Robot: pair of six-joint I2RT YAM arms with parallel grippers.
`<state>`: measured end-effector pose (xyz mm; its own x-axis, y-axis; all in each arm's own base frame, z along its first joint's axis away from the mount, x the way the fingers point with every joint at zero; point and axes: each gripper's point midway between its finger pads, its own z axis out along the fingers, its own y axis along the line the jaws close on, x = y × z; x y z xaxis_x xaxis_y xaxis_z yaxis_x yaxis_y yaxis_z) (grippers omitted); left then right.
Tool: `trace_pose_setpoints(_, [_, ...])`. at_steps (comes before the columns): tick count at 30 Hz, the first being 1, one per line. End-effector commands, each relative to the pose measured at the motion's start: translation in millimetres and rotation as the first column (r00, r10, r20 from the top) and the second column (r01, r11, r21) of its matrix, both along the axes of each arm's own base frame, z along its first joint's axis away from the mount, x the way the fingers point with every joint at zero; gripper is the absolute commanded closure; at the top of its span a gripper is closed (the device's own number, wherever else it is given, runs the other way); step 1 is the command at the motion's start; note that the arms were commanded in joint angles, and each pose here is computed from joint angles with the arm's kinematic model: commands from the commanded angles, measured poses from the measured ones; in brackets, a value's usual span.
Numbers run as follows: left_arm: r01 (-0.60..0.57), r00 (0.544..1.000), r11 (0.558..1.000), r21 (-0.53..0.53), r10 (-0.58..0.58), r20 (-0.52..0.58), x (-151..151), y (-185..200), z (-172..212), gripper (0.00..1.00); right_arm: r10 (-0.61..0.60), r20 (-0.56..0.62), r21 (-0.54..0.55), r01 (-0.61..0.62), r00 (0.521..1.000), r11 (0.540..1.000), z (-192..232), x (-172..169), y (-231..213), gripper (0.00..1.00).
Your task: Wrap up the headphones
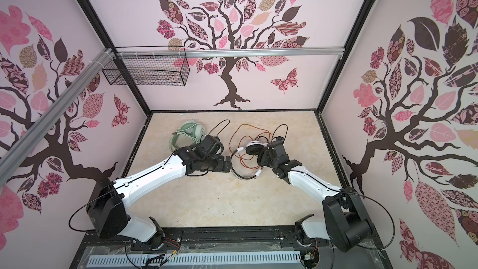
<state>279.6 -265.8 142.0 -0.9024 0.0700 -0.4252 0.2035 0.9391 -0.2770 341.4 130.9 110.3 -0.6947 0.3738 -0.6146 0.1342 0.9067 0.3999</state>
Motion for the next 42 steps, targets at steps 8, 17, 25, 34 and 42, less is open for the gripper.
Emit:
trace_pose_setpoints(8, [0.029,0.999,0.998,-0.063,-0.028,0.018,2,-20,9,0.08,0.014,0.177,0.104,-0.033,0.984,0.994,60,4,12,0.68])
trace_pose_setpoints(17, [-0.029,0.996,0.99,-0.136,0.018,-0.082,4,-46,-4,0.14,0.028,0.194,0.108,-0.05,0.981,0.993,65,0,17,0.68])
trace_pose_setpoints(25, [-0.058,0.988,0.994,-0.087,0.045,-0.149,3,-47,-18,0.14,0.018,0.226,0.116,-0.045,0.974,0.992,76,-1,16,0.68])
trace_pose_setpoints(34, [-0.117,0.977,0.992,-0.038,0.108,-0.184,3,-42,-27,0.14,0.005,0.234,0.129,-0.037,0.972,0.991,82,-5,15,0.68])
trace_pose_setpoints(42, [-0.163,0.974,0.987,-0.006,0.16,-0.162,6,-34,-25,0.22,-0.023,0.257,0.052,0.01,0.966,0.999,90,-17,23,0.65])
